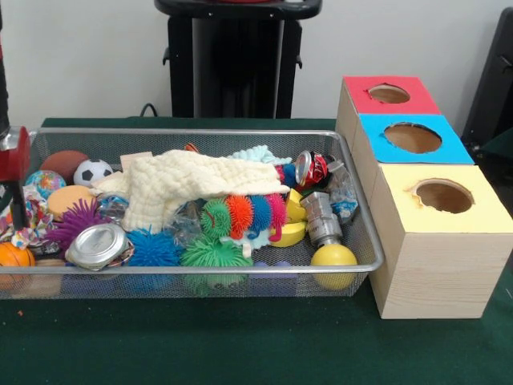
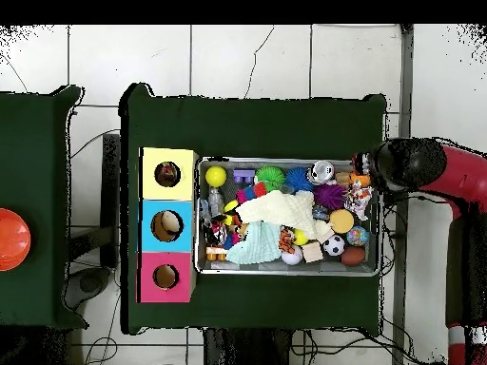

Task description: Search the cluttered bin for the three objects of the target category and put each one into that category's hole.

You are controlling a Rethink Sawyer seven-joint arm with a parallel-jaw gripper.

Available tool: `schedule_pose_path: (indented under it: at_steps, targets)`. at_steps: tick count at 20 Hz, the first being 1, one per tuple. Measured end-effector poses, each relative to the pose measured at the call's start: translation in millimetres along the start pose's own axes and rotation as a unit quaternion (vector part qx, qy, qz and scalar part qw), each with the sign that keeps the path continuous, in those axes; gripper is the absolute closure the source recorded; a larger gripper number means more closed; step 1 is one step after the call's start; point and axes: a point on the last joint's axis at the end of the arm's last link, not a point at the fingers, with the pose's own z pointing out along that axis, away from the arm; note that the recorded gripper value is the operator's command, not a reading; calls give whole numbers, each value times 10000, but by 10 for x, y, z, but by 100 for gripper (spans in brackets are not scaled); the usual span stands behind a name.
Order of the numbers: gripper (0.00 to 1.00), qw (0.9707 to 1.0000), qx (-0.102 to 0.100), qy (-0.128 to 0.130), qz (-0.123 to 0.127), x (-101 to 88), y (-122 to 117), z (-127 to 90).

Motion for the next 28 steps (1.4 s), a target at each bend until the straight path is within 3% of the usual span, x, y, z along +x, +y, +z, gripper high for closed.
schedule_pose_path:
  at_steps: [8, 15, 28]
  targets:
    - [0, 10000, 29, 26, 36, 180, -111, 79]
    - [0, 9999, 30, -100, 58, 325, -135, 189]
    - [0, 9998, -46, -125, -123, 448, 107, 296]
